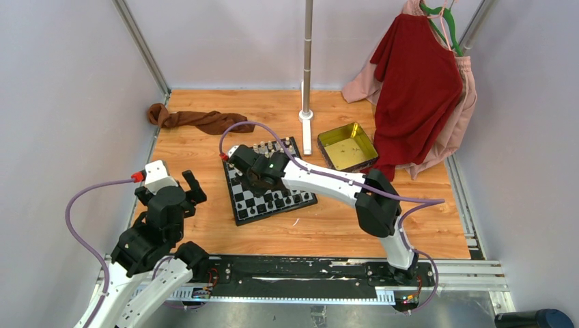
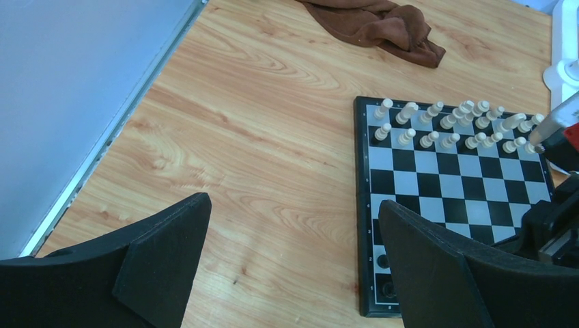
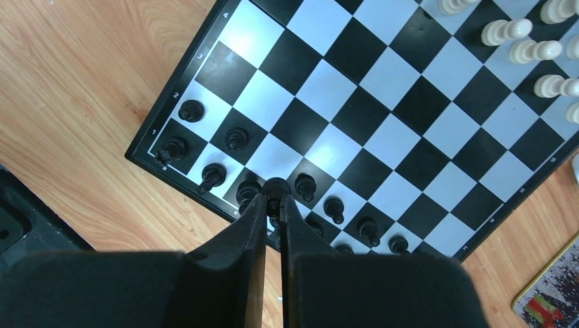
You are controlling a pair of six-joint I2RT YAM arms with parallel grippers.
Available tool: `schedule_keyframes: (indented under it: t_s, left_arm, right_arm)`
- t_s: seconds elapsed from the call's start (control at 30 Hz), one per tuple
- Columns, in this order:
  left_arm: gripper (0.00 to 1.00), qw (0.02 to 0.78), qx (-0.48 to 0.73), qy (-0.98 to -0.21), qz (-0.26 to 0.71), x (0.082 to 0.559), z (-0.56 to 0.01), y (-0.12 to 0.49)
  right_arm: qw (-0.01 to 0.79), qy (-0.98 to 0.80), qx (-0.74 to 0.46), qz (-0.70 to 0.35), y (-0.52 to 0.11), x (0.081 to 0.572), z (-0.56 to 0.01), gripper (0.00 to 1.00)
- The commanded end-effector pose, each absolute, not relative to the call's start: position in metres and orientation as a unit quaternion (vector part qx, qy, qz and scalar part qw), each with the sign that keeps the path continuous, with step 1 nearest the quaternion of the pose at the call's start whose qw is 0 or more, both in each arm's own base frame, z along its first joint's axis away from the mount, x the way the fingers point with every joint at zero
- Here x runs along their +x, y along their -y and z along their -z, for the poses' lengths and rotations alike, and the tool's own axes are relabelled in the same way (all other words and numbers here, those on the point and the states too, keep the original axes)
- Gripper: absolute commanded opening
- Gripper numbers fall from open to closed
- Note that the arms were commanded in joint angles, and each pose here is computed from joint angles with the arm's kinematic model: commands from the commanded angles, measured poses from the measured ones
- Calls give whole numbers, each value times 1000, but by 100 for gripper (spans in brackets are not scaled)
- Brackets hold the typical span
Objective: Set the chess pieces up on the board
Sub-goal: Place the chess piece on the chessboard.
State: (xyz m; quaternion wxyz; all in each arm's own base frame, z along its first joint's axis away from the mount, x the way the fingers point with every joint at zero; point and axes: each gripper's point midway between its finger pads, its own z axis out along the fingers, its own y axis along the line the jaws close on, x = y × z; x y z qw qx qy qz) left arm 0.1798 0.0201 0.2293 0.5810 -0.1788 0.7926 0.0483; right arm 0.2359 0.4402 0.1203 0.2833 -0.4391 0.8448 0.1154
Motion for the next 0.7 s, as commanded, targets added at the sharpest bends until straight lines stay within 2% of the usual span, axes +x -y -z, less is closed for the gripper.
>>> schedule_keyframes:
  t_s: [0.0, 0.67]
  left_arm:
    - [100, 587, -176, -789, -42, 181, -230, -18]
    - [100, 585, -173, -791, -44, 183, -229, -17]
  right_arm:
    - [262, -848, -446, -117, -446, 226, -112, 0]
    - [224, -852, -462, -100, -446, 225, -70, 0]
